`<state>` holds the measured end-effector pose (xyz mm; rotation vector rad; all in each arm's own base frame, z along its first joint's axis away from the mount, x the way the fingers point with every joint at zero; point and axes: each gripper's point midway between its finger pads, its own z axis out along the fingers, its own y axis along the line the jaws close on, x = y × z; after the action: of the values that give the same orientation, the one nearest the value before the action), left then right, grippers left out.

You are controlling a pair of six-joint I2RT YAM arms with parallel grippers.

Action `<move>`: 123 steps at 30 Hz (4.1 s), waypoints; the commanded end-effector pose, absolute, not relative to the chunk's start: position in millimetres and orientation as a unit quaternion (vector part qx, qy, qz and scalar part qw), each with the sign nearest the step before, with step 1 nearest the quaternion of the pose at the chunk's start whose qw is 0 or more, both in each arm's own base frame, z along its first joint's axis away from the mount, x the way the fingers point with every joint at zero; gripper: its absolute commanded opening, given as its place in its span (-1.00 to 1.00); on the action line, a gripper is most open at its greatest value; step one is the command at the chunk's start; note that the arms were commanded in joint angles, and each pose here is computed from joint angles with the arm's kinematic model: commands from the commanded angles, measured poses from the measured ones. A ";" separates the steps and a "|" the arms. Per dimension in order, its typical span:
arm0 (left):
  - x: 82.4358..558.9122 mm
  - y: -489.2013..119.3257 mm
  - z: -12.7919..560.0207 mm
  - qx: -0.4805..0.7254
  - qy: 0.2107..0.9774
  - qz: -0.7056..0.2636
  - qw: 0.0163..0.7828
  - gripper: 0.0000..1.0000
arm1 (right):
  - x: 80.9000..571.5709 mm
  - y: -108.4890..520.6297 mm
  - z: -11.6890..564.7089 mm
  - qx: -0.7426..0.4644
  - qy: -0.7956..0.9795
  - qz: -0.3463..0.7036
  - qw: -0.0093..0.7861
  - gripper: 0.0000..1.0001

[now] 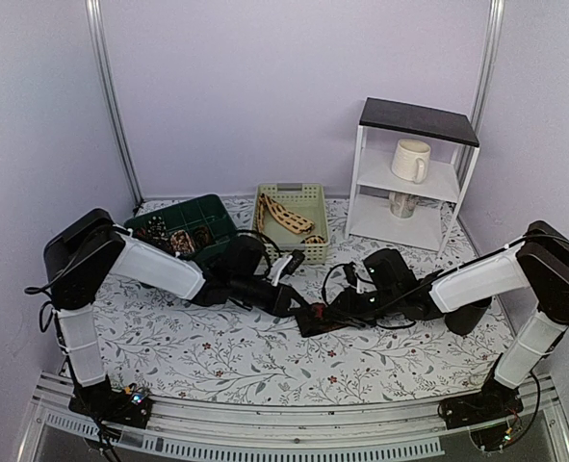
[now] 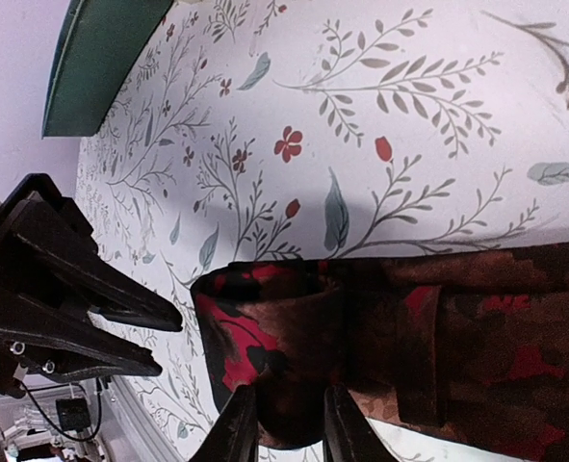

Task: Roll the ties
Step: Roll the tie at the center of the board.

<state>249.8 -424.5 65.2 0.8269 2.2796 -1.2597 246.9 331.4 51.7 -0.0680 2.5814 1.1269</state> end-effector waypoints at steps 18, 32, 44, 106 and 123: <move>240.3 -397.2 44.6 0.442 0.760 -0.352 0.321 0.43 | 240.1 336.9 28.4 0.017 0.908 0.405 0.108 -0.56; 225.5 -411.3 51.4 0.598 0.628 -0.306 0.393 0.45 | 242.4 336.4 30.6 0.004 0.908 0.402 0.116 -0.56; 235.4 -420.4 37.5 0.628 0.616 -0.278 0.386 0.48 | 246.7 340.5 34.8 -0.007 0.908 0.402 0.119 -0.56; 270.8 -281.6 30.6 0.298 0.859 -0.265 0.321 -1.00 | 279.2 403.8 26.5 -0.059 0.902 0.418 0.088 -0.54; 283.6 -310.5 0.6 0.288 0.861 -0.305 0.288 -1.00 | 295.4 404.5 46.6 -0.072 0.902 0.408 0.119 -0.47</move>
<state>286.8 -308.8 12.4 0.7737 2.2589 -0.7851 286.6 402.5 41.9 -0.1878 2.6568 1.2147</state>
